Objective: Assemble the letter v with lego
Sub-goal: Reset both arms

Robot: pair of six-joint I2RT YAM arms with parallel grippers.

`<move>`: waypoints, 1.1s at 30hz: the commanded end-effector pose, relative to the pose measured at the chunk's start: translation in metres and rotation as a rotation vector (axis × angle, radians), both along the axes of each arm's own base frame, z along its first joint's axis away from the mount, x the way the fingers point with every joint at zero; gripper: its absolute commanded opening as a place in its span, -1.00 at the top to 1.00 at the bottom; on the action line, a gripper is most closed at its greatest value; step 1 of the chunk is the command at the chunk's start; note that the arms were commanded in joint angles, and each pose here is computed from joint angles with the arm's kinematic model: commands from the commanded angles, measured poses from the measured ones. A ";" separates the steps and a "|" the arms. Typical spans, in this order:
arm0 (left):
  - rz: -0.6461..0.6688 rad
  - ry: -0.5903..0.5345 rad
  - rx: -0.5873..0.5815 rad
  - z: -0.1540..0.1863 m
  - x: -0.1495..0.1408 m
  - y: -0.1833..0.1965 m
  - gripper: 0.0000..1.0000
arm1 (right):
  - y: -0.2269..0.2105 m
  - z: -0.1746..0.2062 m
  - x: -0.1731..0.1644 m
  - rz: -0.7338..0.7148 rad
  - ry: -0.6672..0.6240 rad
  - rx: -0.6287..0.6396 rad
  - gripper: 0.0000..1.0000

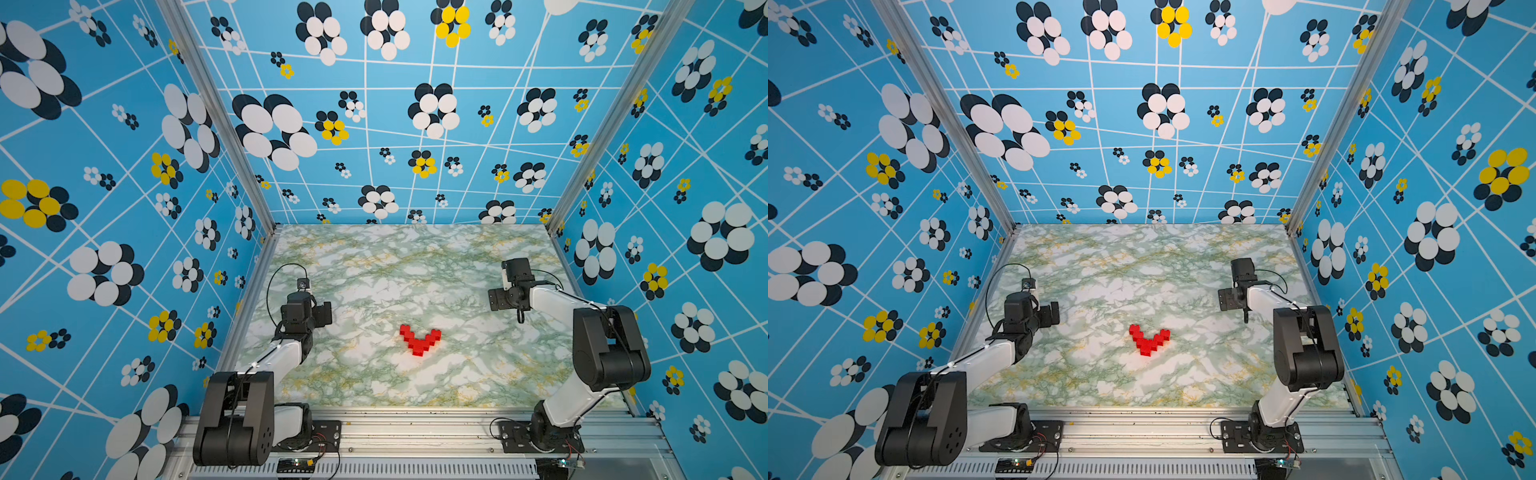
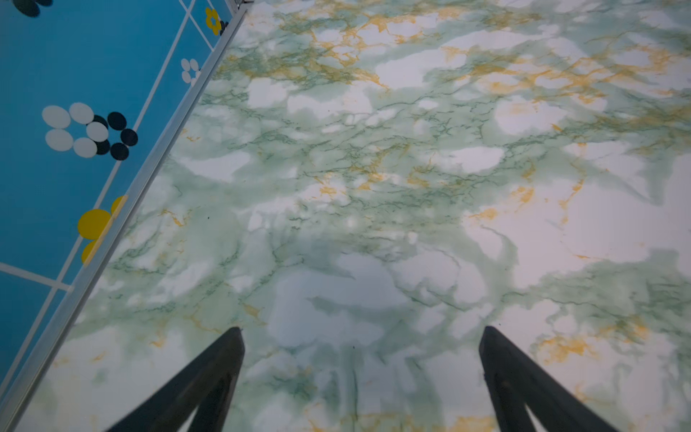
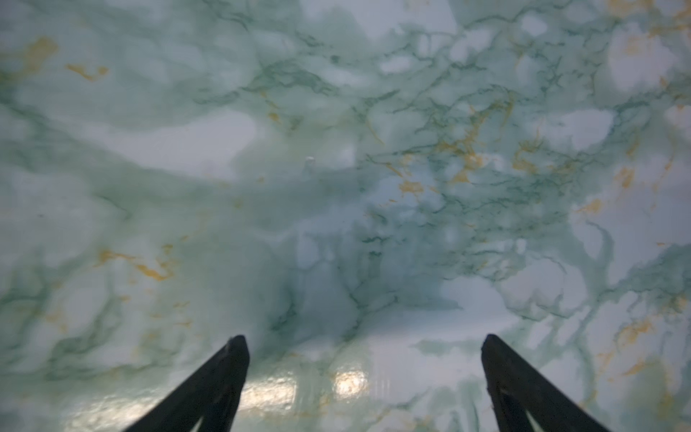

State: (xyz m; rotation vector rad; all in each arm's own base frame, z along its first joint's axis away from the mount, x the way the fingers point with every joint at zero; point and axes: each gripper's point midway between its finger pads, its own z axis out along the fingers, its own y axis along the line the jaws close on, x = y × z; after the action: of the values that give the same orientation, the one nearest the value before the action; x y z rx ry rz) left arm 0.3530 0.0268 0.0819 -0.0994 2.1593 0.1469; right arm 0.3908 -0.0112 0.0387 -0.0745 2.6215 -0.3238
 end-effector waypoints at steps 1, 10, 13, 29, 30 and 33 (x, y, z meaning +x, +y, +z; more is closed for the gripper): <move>-0.041 -0.162 0.015 0.031 0.026 0.000 -0.99 | -0.011 0.025 0.033 -0.079 -0.200 -0.040 -0.98; -0.107 -0.163 -0.016 0.030 0.038 -0.008 -0.99 | -0.003 0.043 0.040 -0.049 -0.393 0.044 -0.98; -0.131 -0.189 -0.013 0.033 0.033 -0.011 -0.99 | -0.002 0.053 0.029 -0.038 -0.485 0.062 -0.98; -0.131 -0.287 0.004 0.044 0.017 -0.013 -0.99 | -0.010 0.054 0.004 -0.046 -0.691 0.143 -0.98; -0.129 -0.290 0.003 0.044 0.017 -0.012 -0.99 | -0.010 0.053 0.004 -0.046 -0.687 0.143 -0.98; -0.128 -0.283 -0.001 0.044 0.018 -0.012 -0.99 | -0.010 0.053 0.003 -0.044 -0.679 0.141 -0.98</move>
State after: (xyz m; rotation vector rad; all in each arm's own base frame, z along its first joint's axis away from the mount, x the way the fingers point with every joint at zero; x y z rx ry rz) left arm 0.3711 0.0146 0.1161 0.0079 1.9119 0.0546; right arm 0.3883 -0.0241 0.0803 0.1161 2.0154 -0.1751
